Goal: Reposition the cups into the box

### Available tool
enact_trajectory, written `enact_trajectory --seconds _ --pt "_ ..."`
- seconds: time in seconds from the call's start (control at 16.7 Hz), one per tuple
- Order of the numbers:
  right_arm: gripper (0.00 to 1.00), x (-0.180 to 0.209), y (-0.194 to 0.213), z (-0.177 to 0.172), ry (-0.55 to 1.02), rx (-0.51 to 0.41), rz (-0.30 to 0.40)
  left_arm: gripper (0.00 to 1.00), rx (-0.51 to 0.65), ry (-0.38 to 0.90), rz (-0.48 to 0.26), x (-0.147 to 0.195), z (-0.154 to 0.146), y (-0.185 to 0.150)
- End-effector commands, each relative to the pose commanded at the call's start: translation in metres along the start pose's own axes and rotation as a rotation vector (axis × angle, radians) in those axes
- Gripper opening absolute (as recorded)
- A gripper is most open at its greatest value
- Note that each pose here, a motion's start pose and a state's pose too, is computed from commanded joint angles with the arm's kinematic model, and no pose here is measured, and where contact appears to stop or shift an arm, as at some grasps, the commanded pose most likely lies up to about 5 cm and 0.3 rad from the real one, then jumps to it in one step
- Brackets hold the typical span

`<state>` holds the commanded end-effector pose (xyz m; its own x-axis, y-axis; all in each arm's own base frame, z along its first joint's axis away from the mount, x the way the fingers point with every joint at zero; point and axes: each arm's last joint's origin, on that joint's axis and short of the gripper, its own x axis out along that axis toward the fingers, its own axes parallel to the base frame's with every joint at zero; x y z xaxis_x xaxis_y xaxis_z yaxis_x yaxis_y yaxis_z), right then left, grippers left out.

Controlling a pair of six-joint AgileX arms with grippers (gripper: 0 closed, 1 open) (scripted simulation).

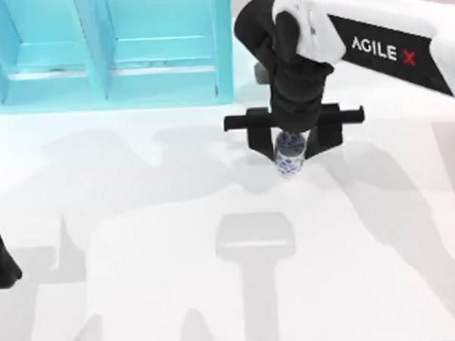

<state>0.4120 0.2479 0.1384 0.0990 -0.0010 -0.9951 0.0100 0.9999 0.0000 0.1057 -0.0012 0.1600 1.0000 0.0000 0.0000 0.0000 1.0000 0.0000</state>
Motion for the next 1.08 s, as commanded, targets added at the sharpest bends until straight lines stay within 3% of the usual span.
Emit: enact_trajectory --seconds 0.12,0.18,0.78,1.08 --pt "0.02 0.000 0.000 0.000 0.000 0.000 0.000 1.00 0.000 0.000 0.000 0.000 0.000 0.000" --pt "0.00 0.000 0.000 0.000 0.000 0.000 0.000 1.00 0.000 0.000 0.000 0.000 0.000 0.000" --pt "0.00 -0.006 -0.007 0.002 0.005 -0.002 -0.004 1.00 0.000 0.000 0.000 0.000 0.000 0.000" --pt "0.00 -0.080 -0.075 0.010 -0.007 0.001 0.003 1.00 0.000 0.000 0.000 0.000 0.000 0.000"
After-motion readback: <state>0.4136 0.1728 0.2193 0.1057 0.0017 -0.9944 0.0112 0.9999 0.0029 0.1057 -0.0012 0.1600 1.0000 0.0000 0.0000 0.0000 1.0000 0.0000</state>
